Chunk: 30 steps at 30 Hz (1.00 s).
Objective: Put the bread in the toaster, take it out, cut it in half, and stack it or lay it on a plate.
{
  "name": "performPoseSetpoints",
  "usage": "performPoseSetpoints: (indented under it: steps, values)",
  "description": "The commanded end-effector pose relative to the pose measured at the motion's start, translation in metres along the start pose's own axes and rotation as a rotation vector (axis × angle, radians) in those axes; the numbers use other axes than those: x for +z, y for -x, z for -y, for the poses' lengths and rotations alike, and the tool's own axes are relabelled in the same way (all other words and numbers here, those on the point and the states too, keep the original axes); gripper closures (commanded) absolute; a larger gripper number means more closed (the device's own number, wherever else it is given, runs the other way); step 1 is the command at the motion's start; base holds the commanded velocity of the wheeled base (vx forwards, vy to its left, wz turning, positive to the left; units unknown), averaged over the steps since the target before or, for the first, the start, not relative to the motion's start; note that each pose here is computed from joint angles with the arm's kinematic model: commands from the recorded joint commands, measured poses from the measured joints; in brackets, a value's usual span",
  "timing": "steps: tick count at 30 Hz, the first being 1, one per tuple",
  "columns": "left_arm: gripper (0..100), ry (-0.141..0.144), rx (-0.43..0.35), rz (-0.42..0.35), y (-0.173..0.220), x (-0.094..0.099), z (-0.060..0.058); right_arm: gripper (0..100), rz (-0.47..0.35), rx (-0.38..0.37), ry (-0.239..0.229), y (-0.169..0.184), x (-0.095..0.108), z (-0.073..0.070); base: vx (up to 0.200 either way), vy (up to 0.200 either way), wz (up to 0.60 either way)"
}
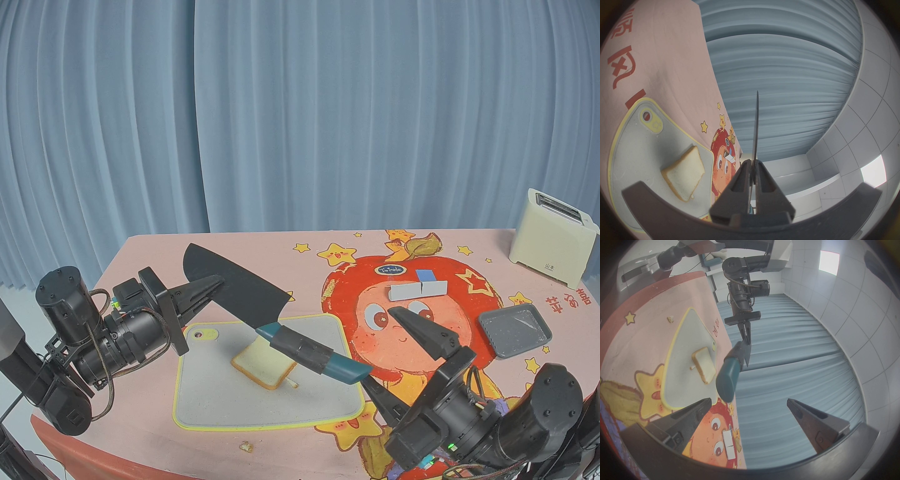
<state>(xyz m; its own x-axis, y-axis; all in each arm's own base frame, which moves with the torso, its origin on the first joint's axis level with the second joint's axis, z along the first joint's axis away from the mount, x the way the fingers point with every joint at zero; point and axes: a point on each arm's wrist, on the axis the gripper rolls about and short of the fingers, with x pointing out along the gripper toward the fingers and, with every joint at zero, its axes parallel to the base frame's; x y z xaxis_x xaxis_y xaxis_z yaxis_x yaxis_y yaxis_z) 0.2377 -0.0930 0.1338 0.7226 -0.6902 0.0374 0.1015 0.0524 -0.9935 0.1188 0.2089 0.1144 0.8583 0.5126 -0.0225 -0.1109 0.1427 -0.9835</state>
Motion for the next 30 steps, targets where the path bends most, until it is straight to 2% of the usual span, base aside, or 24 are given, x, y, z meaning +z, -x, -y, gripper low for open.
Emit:
performPoseSetpoints:
  steps: [1,4,12,17,23,30]
  values:
    - [100,0.042,-0.014,-0.001,0.000,0.000,0.004,0,0.039,-0.009,0.043,-0.011,0.017,-0.005,0.000,0.000,0.00]
    - [100,0.061,-0.021,0.006,-0.001,0.002,0.005,0,0.045,-0.018,0.047,-0.018,0.024,-0.006,0.000,0.000,0.00]
    - [100,0.063,-0.018,0.001,-0.001,0.000,0.004,0,0.036,-0.021,0.057,-0.039,0.034,-0.016,0.000,0.000,0.00]
    - [100,0.062,-0.013,0.000,0.000,0.000,0.003,0,0.042,-0.063,0.093,-0.057,0.046,-0.014,0.000,0.000,0.00]
    - [100,0.063,-0.012,-0.001,0.001,0.000,0.003,0,0.045,-0.087,0.083,-0.072,0.055,-0.017,0.000,0.000,0.00]
    - [100,0.063,-0.012,-0.003,0.001,-0.001,0.003,0,0.033,-0.084,0.088,-0.079,0.055,-0.023,0.000,0.000,0.00]
